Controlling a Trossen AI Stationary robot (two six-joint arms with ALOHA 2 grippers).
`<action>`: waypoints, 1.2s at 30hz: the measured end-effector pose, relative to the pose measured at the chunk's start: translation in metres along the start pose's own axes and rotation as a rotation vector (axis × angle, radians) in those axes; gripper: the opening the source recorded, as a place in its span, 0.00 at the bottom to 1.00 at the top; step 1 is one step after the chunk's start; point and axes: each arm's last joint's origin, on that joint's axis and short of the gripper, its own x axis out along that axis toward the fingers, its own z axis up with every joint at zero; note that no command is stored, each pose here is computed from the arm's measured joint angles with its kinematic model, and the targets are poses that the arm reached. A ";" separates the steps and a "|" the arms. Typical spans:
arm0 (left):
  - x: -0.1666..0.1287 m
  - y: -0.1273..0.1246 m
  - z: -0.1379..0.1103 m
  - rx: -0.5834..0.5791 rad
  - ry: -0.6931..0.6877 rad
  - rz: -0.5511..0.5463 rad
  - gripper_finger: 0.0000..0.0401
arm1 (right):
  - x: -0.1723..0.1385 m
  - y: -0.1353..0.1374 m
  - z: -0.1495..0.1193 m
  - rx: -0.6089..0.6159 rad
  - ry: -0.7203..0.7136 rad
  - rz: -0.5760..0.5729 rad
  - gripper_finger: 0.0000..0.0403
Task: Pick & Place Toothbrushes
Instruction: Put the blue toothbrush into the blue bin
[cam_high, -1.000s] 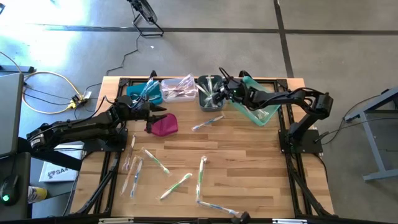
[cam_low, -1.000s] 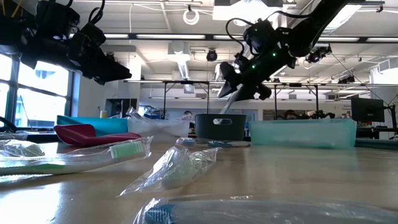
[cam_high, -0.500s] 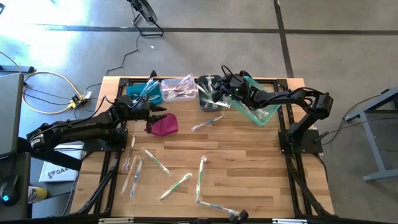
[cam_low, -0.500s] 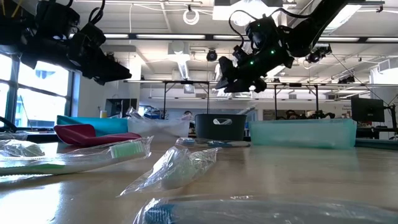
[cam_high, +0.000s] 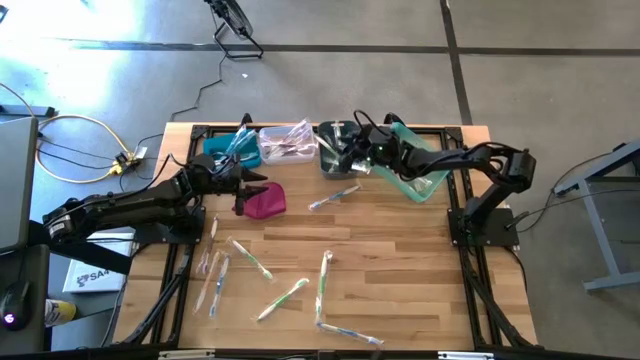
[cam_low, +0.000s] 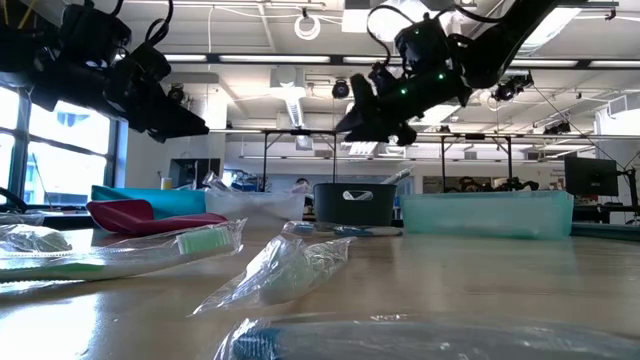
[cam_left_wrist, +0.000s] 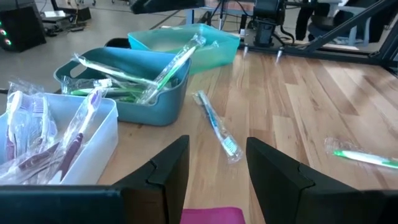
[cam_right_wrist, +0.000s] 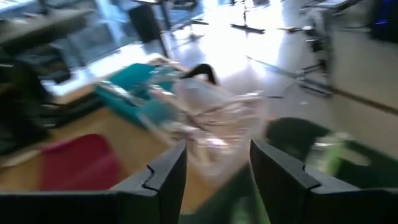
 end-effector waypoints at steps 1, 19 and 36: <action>0.000 0.000 0.000 0.000 0.000 0.000 0.39 | 0.000 0.004 0.000 0.014 -0.001 0.042 0.41; 0.000 0.000 0.001 0.008 -0.006 0.001 0.39 | -0.014 0.069 -0.004 0.003 -0.044 0.449 0.26; 0.000 0.000 0.001 0.029 -0.007 0.001 0.39 | -0.019 0.086 -0.012 -0.037 -0.009 0.493 0.15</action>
